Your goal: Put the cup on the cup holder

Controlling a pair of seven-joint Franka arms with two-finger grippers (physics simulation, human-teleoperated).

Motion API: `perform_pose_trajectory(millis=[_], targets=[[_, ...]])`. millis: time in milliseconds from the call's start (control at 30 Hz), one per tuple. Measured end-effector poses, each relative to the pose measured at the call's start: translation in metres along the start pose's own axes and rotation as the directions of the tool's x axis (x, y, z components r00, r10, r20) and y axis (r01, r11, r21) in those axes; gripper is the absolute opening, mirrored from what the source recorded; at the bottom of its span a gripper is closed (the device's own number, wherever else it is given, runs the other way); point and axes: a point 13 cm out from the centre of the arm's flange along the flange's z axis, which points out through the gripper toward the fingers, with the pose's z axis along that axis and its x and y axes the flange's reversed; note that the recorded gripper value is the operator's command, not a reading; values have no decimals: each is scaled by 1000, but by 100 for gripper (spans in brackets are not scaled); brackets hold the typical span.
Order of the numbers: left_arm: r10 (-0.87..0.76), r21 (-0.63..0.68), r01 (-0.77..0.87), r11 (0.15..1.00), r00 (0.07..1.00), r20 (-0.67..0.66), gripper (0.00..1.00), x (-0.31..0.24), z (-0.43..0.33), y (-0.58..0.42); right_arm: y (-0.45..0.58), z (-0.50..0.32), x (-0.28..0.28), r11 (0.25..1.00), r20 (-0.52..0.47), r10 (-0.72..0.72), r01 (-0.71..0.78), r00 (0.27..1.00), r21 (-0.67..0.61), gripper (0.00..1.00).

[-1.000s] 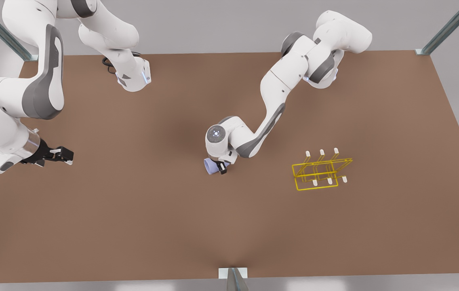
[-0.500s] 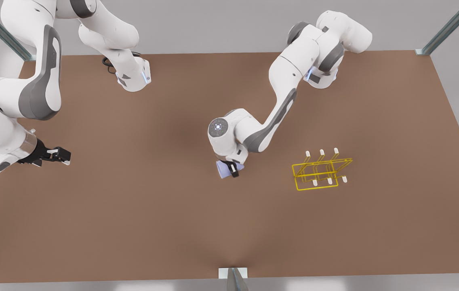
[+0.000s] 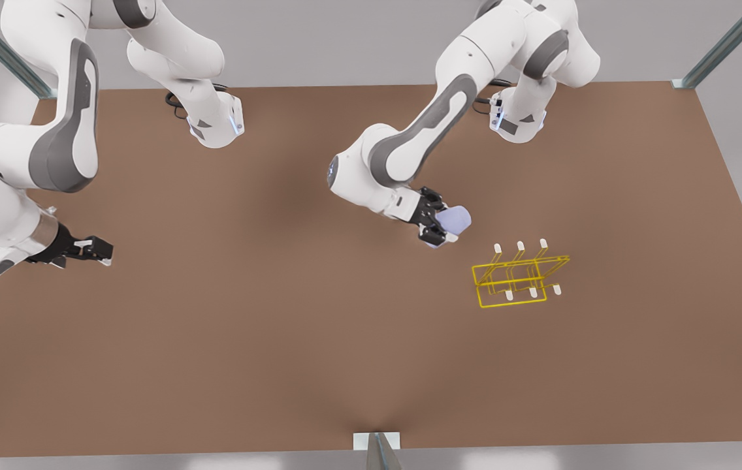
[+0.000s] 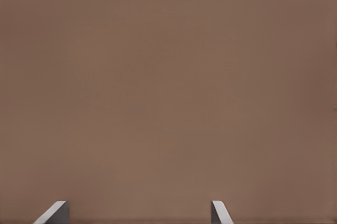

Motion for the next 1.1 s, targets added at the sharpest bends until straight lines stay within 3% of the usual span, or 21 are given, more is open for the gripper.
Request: perform_pose_trajectory(millis=[200, 500, 1100], targets=[[-28, 96, 2, 995, 962, 272, 85, -61, 18, -38, -4, 5, -1, 1000, -3, 2, -2, 1000, 1, 100], [66, 78, -121, 990, 859, 507, 85, -86, 61, -37, -14, 0, -2, 1000, 12, 22, -22, 1000, -12, 100], [218, -26, -258, 966, 753, 621, 85, -56, 118, -13, -22, 1, -1, 1000, 5, 15, -16, 1000, 24, 100]])
